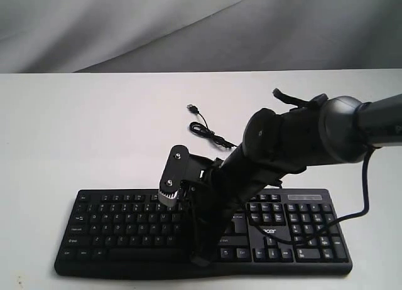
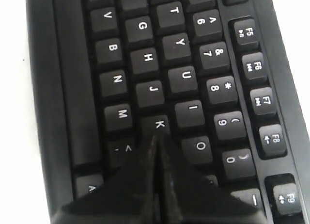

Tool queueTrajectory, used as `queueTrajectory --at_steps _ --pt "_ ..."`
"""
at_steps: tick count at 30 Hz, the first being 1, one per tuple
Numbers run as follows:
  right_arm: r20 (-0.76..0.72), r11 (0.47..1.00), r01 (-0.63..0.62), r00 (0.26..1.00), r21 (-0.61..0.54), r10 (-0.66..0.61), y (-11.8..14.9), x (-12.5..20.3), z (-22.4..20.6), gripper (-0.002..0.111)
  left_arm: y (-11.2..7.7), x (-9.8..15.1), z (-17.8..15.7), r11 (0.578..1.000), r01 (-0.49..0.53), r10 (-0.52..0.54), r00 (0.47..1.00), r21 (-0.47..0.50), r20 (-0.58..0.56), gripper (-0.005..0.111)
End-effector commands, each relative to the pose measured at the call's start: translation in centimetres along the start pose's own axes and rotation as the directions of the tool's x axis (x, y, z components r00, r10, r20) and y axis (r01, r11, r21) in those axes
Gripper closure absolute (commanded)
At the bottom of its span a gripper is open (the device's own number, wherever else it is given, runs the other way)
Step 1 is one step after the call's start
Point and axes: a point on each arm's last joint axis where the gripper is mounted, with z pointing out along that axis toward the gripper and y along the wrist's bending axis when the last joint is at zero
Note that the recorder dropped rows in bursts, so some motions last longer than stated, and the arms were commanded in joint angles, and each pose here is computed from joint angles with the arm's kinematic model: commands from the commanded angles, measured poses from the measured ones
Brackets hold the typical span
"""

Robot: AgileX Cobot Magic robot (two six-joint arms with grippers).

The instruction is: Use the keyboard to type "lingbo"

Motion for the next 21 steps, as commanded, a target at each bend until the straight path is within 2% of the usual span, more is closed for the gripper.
queueTrajectory --at_steps 1,10,15,21 --pt "0.019 0.999 0.028 0.999 0.016 -0.029 0.3 -0.5 -0.9 0.108 0.0 0.1 0.0 1.0 0.002 -0.002 1.0 0.0 0.008 0.106" --pt "0.085 0.997 0.036 0.996 0.062 -0.041 -0.1 -2.6 -1.6 0.108 0.0 0.1 0.0 1.0 0.002 -0.002 1.0 0.0 0.008 0.106" --pt "0.071 0.999 0.029 0.997 0.034 -0.031 -1.1 -3.0 0.3 0.108 0.0 0.1 0.0 1.0 0.002 -0.002 1.0 0.0 0.008 0.106" --pt "0.066 0.999 0.033 0.997 0.027 -0.035 -1.0 -3.0 0.2 0.108 0.0 0.1 0.0 1.0 0.002 -0.002 1.0 0.0 0.008 0.106"
